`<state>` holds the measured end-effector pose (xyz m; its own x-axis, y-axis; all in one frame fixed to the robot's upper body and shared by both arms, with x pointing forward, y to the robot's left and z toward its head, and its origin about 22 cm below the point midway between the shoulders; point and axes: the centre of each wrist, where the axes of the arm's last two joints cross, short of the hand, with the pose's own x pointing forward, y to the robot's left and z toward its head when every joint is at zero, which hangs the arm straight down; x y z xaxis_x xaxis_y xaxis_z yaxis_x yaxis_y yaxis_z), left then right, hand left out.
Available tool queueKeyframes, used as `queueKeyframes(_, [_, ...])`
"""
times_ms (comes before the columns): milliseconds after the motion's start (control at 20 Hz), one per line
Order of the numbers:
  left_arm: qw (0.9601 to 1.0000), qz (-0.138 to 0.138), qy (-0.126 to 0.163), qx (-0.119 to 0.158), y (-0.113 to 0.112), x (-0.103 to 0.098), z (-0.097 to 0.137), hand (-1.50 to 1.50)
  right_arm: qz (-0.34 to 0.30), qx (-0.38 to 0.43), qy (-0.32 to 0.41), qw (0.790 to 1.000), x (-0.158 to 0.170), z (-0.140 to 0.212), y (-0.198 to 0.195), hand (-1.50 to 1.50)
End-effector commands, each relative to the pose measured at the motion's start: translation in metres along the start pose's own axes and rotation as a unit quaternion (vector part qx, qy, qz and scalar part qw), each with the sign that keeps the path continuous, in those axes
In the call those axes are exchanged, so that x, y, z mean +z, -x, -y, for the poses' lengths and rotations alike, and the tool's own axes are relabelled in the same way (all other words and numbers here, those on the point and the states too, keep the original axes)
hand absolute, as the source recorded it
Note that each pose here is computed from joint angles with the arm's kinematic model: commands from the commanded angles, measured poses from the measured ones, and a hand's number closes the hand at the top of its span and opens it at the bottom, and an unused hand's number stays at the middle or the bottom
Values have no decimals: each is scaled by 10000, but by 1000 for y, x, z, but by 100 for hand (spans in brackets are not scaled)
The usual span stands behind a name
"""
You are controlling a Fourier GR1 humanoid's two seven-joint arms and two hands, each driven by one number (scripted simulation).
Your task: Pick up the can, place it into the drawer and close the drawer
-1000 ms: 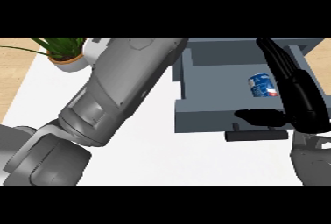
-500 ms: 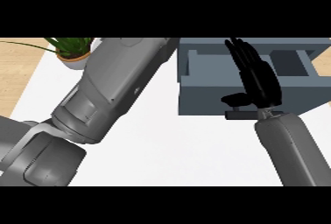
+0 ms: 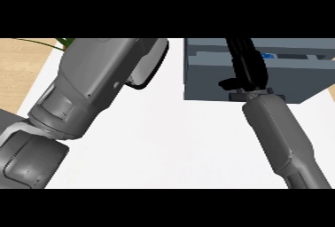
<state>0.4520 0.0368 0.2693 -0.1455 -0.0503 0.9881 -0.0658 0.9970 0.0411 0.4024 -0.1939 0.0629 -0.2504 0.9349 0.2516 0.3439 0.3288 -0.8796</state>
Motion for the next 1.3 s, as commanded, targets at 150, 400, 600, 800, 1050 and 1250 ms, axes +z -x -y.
queueKeyframes(150, [10000,-88,-22,8,8,-3,-31,-150,-128,317,442,9984,-30,-3,5,-150])
queueKeyframes(400, [9999,-87,-12,-56,19,-2,-48,-150,-141,350,606,9974,-55,9,5,-150])
queueKeyframes(600, [9999,-107,107,-8,17,6,-42,-150,-248,429,665,9966,-71,15,-8,-150])
queueKeyframes(800, [9998,-54,176,-45,4,5,-53,-150,-184,427,811,9956,-82,22,-15,-150])
queueKeyframes(1050, [9997,-65,216,-88,19,14,-58,-150,-208,150,938,9953,-88,27,-19,-150])
queueKeyframes(1250, [9996,-142,260,-35,28,16,-74,-150,-36,-522,939,9942,-101,42,-29,-150])
